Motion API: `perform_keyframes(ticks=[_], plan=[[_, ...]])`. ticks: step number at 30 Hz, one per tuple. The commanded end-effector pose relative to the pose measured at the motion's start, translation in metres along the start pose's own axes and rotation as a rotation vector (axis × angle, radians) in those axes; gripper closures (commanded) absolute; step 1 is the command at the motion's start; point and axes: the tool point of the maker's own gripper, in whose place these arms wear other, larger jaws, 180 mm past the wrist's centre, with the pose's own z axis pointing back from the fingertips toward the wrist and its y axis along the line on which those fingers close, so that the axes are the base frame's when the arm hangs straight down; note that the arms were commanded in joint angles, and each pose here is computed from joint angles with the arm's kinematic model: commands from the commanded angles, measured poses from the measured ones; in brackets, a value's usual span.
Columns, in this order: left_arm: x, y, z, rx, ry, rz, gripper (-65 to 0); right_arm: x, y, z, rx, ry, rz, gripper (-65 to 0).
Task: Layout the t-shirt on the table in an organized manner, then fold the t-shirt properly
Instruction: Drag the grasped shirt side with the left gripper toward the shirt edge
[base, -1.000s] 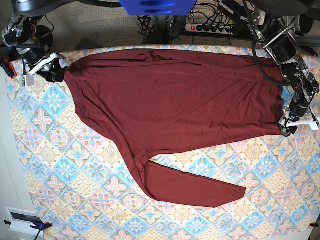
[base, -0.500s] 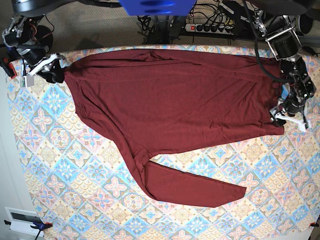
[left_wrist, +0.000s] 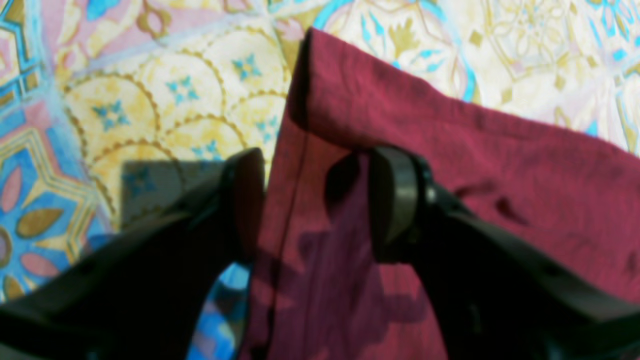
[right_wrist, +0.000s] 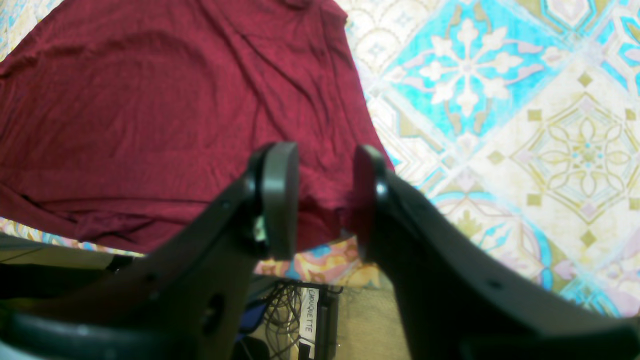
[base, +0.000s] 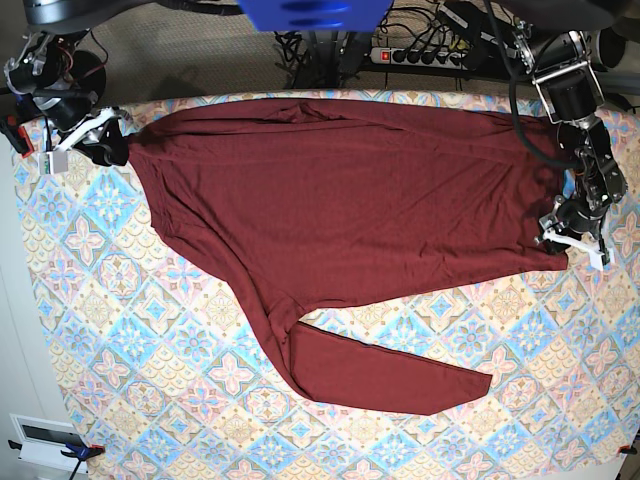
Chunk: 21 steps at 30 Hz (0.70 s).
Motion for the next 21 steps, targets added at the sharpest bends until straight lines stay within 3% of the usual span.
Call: perform_keyframes(ticks=[1,5,11,17,21], plan=[[0.002,-0.004,-0.002,-0.01,0.015,0.009,-28.1,0.014,0.001,0.004,0.008,-0.042,0.023,-17.7],[0.001,-0.013,-0.005,-0.026,0.017,0.021,-22.7,0.013,0.002,0.004,0.008,-0.04,0.026,-17.7],[-0.004,-0.024,-0.008,-0.048,0.02,0.034,-7.2,0.013,0.002,0.005,0.008,-0.039,0.028,-17.7],[0.001,-0.026,-0.007,-0.054,0.007,0.031,0.0,0.013,0.004,0.005,0.02,-0.038,0.051,-17.7],[0.014,-0.029,0.003,-0.06,-0.039,0.006,0.0,0.014,0.005,0.004,0.024,-0.042,0.054,-17.7]])
